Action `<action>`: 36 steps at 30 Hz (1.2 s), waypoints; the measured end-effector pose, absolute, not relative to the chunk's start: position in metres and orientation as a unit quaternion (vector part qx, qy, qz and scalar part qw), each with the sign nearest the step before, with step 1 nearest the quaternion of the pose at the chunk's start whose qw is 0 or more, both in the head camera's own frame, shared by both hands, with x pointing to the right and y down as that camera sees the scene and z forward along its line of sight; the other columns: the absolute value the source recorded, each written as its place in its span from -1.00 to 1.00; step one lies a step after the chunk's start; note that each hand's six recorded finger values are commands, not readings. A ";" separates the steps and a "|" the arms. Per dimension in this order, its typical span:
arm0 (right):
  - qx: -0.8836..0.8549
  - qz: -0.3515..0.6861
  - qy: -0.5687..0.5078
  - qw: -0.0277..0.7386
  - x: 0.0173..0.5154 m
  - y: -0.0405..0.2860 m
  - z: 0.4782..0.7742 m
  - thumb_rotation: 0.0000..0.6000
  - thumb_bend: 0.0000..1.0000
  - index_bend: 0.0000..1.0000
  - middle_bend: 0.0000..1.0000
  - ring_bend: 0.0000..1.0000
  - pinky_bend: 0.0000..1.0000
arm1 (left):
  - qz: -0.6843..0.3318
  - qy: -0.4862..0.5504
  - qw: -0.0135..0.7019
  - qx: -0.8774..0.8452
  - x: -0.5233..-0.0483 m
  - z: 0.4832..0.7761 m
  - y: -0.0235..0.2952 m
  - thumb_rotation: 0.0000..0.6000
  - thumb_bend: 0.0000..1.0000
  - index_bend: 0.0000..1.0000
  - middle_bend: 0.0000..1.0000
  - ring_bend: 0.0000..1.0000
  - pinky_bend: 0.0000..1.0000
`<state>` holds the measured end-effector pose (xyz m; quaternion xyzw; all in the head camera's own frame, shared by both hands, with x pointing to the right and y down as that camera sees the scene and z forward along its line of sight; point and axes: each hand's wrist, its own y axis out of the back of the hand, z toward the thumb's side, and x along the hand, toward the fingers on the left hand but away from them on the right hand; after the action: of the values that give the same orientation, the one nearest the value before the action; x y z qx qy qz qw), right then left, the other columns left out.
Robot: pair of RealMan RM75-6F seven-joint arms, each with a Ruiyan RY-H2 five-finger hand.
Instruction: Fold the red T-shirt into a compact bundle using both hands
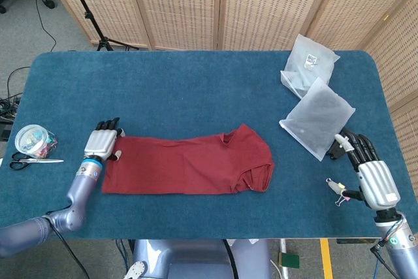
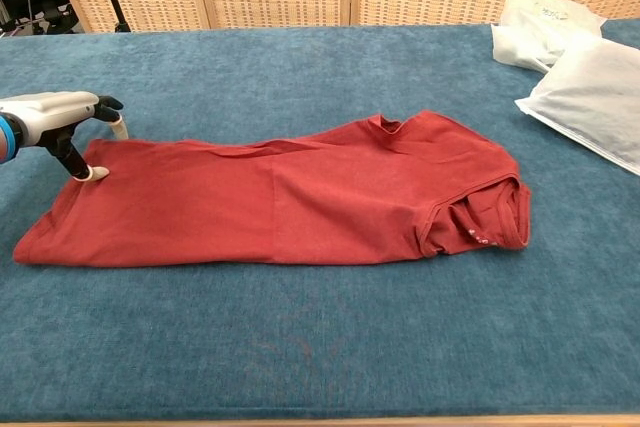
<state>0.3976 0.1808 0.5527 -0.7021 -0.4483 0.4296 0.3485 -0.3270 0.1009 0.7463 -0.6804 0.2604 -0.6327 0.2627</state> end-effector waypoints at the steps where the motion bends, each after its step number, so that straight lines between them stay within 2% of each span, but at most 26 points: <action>1: -0.702 0.430 -0.448 0.348 0.398 0.181 0.553 1.00 -1.00 -1.00 -1.00 -1.00 -1.00 | -0.631 0.262 0.264 -0.680 -0.327 0.745 0.101 1.00 -0.29 0.21 -1.00 -1.00 -1.00; 25: -0.704 0.429 -0.449 0.346 0.397 0.180 0.553 1.00 -1.00 -1.00 -1.00 -1.00 -1.00 | -0.635 0.283 0.271 -0.665 -0.331 0.746 0.099 1.00 -0.18 0.43 -1.00 -1.00 -1.00; 36: -0.703 0.429 -0.449 0.346 0.397 0.180 0.553 1.00 -1.00 -1.00 -1.00 -1.00 -1.00 | -0.637 0.283 0.273 -0.663 -0.331 0.748 0.100 1.00 0.18 0.49 -1.00 -1.00 -1.00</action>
<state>0.3975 0.1802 0.5533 -0.7033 -0.4488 0.4293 0.3459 -0.3312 0.0998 0.7479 -0.6627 0.2827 -0.6374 0.2733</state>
